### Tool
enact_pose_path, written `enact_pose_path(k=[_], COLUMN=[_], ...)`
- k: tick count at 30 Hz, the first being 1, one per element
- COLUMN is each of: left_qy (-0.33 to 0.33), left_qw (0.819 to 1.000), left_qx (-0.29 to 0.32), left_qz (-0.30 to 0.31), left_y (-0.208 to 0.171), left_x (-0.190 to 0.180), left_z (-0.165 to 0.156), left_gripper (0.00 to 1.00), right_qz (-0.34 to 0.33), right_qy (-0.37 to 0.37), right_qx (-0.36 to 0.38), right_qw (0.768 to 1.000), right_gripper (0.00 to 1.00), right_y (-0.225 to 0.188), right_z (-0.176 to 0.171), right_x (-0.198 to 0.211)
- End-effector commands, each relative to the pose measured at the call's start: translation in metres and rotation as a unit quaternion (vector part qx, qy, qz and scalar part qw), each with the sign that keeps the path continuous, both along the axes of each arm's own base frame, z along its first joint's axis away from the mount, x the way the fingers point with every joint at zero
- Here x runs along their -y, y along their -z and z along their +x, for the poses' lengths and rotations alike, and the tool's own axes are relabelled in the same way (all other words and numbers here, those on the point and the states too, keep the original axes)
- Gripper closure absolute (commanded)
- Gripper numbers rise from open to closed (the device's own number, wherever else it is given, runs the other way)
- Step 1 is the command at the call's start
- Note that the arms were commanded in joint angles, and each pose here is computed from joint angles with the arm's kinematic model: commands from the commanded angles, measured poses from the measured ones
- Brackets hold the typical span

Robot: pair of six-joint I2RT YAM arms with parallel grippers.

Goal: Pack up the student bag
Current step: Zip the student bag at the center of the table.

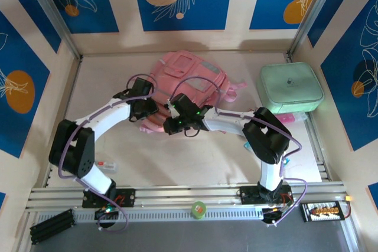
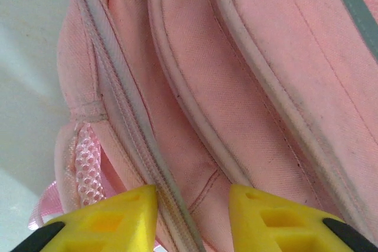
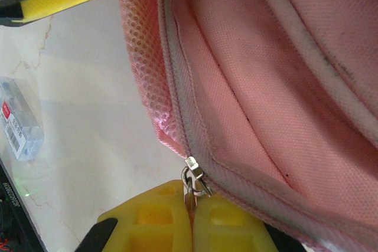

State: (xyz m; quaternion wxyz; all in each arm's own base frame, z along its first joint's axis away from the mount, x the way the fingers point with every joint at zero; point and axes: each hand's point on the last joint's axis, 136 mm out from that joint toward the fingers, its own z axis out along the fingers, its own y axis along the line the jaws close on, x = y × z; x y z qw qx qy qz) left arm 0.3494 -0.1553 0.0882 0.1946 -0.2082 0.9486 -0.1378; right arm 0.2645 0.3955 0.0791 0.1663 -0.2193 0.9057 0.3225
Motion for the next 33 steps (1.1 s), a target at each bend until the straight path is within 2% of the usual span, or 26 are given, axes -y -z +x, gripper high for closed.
enact_pose_path(k=[1, 9, 15, 19, 22, 33], left_qy=[0.001, -0.014, -0.009, -0.009, -0.015, -0.02], left_qw=[0.999, 0.998, 0.999, 0.999, 0.999, 0.998], left_qx=[-0.02, -0.03, -0.017, -0.011, -0.005, 0.019], left_qz=[0.036, 0.055, 0.039, 0.045, 0.051, 0.055], left_y=[0.004, 0.011, 0.014, 0.014, 0.01, -0.01], left_x=[-0.007, -0.018, -0.01, -0.01, -0.015, -0.03], left_z=[-0.007, -0.016, -0.007, -0.001, 0.0, -0.003], left_gripper=[0.64, 0.64, 0.75, 0.89, 1.0, 1.0], right_qz=[0.015, 0.007, 0.006, -0.01, -0.039, -0.135], right_qy=[-0.015, -0.001, -0.001, 0.0, 0.021, 0.124], right_qx=[-0.003, 0.0, 0.0, 0.002, 0.004, 0.016], right_qw=[1.0, 1.0, 1.0, 1.0, 0.999, 0.983], right_gripper=[1.0, 1.0, 1.0, 1.0, 1.0, 1.0], right_y=[-0.007, -0.005, -0.006, -0.005, -0.004, 0.004], right_z=[-0.013, -0.01, -0.01, -0.013, -0.013, -0.005], right_x=[-0.007, -0.001, -0.001, 0.006, 0.023, 0.109])
